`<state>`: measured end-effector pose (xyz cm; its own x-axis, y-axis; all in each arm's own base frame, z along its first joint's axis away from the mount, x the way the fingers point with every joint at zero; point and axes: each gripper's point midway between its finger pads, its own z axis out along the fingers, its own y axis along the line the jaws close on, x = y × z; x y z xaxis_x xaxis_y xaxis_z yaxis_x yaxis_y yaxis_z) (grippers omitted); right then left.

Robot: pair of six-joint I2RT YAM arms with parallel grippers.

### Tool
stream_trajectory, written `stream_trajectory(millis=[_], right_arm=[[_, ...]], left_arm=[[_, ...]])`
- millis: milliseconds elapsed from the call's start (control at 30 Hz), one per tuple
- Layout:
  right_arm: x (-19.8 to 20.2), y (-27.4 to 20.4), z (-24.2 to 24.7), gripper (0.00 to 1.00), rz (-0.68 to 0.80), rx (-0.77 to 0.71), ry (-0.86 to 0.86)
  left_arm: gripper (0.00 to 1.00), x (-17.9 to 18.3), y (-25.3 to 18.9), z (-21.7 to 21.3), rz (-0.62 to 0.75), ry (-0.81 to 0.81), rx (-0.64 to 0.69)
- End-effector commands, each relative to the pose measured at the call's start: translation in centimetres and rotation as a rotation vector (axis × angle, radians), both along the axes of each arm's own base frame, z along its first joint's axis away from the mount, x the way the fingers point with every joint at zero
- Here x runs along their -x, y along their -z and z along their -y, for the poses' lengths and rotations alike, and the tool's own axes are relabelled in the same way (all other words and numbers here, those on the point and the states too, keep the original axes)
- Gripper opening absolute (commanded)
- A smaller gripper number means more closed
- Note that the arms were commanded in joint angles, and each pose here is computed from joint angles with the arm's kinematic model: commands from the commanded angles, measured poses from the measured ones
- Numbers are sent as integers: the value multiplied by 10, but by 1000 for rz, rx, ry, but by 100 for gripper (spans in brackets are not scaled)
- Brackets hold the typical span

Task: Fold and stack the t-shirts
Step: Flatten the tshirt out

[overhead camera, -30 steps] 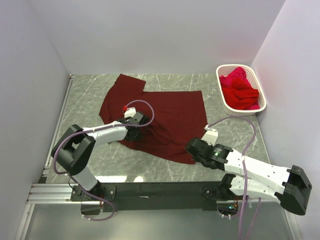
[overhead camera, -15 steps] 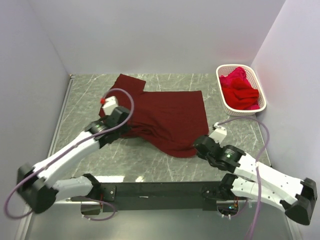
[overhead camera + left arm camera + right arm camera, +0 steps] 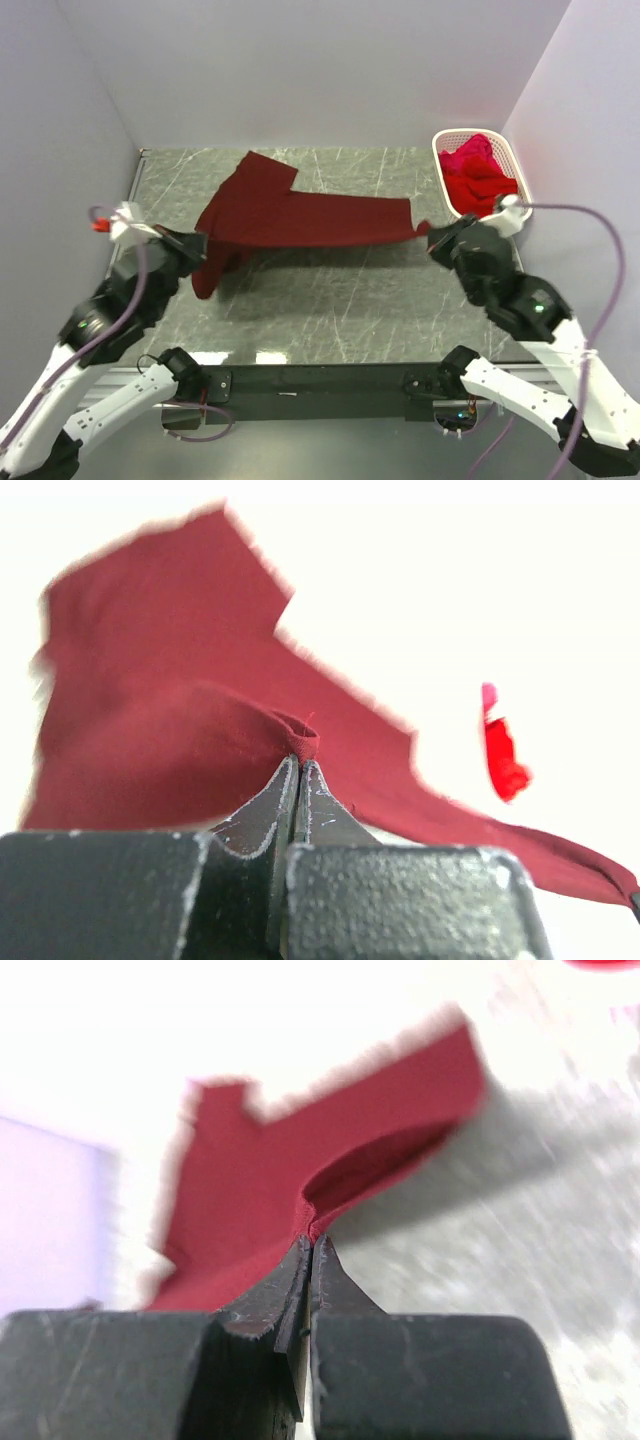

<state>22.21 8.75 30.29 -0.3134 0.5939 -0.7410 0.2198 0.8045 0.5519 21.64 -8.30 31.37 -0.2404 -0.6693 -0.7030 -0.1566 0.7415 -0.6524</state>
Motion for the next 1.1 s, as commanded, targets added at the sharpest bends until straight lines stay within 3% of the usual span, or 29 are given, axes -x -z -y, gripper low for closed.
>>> stream_trajectory(millis=[0, 233, 367, 400, 500, 567, 633, 667, 700, 767, 800, 833, 900, 1067], right_arm=[[-11, -77, 14, 0, 182, 7, 52], [-16, -221, 24, 0, 467, -27, 83], [-47, -257, 19, 0, 514, 47, 118], [-67, -255, 2, 0, 505, 58, 59], [-109, -267, -11, 0, 524, 35, -18], [-134, -268, -13, 0, 523, 38, -42], [-165, -266, -31, 0, 522, 15, -115], [-177, -266, -29, 0, 527, 9, -120], [-198, -267, -34, 0, 547, 3, -130], [-218, -271, -40, 0, 565, -10, -163], [-240, -274, -38, 0, 576, -12, -158], [-248, -276, -42, 0, 585, -22, -186], [-270, -285, -41, 0, 628, -46, -191], [-267, -309, -38, 0, 740, -83, -199]], left_arm=[[1, 3, -80, -18, 224, -42, 56], [1, 26, -211, -56, 570, -123, 75], [1, 9, -246, -57, 622, -199, 16], [1, 3, -251, -52, 630, -196, 1], [1, -49, -253, -8, 594, -153, -112], [1, -71, -268, -5, 628, -142, -121], [1, -109, -273, 25, 643, 38, -55], [1, -133, -275, -1, 647, 4, -61], [1, -166, -259, 13, 608, 99, -56], [1, -190, -283, -4, 660, 99, -40], [1, -230, -262, -1, 609, 136, -39], [1, -228, -295, -12, 678, 174, -12], [1, -258, -312, -23, 730, 232, 20], [1, -262, -343, -58, 840, 346, 124]])
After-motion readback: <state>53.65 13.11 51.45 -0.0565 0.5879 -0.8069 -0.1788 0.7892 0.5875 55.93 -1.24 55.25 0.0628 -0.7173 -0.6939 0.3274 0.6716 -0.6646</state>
